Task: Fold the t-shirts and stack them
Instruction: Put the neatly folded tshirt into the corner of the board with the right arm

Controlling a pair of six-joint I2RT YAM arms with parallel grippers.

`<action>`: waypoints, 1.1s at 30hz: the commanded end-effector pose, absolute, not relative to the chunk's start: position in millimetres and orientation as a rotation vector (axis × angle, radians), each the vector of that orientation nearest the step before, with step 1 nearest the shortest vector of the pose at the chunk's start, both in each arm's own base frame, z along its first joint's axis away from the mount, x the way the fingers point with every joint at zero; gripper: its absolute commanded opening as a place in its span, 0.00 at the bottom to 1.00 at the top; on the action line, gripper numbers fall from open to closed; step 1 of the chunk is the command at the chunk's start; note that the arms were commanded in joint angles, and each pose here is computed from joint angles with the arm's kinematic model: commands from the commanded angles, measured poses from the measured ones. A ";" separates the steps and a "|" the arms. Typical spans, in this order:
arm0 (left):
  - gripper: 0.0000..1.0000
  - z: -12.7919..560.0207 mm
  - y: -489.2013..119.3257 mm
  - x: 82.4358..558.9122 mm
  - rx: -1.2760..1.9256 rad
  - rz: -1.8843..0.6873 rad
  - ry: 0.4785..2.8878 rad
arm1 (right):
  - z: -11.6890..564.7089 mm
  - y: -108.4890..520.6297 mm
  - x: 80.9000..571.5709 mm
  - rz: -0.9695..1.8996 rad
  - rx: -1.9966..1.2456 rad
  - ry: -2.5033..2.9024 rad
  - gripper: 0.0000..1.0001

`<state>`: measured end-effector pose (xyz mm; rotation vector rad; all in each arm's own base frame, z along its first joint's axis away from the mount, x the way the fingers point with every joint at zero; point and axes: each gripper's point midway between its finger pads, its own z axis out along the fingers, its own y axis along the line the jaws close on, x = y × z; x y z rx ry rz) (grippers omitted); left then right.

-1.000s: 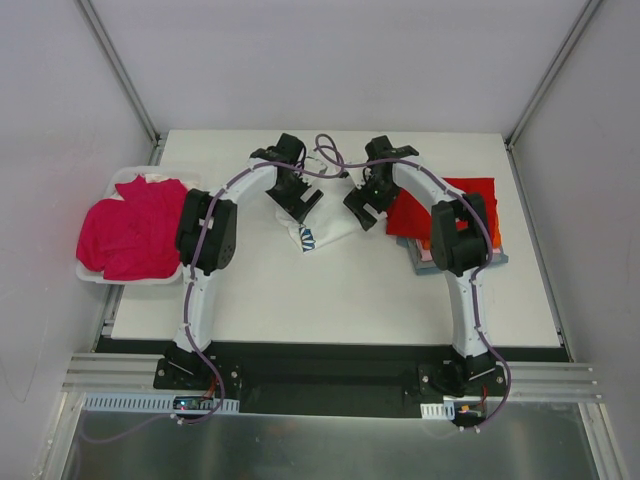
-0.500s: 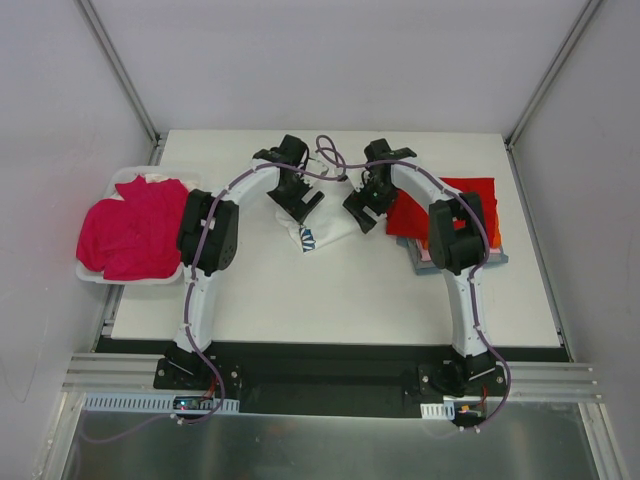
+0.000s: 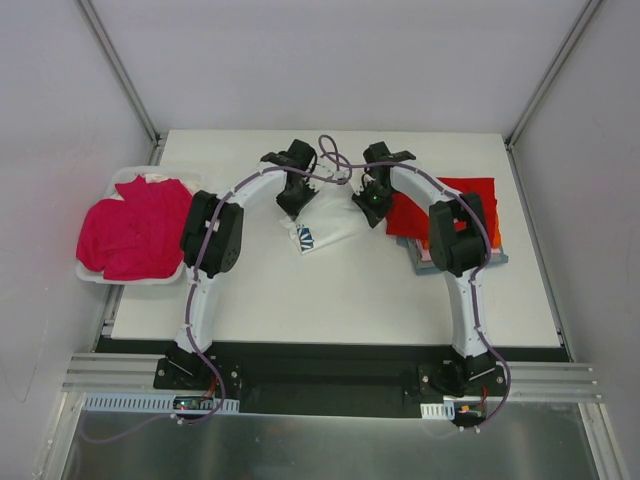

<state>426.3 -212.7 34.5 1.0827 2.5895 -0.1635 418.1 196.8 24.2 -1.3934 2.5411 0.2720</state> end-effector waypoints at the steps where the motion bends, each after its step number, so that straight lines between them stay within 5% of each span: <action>1: 0.00 29.3 -214.5 416.9 1.142 -0.085 2.597 | 34.4 202.1 392.8 0.235 -1.483 2.531 0.01; 33: 0.00 198.7 -239.0 458.5 1.069 0.067 2.170 | 197.2 156.4 397.5 -0.199 -1.183 2.319 0.01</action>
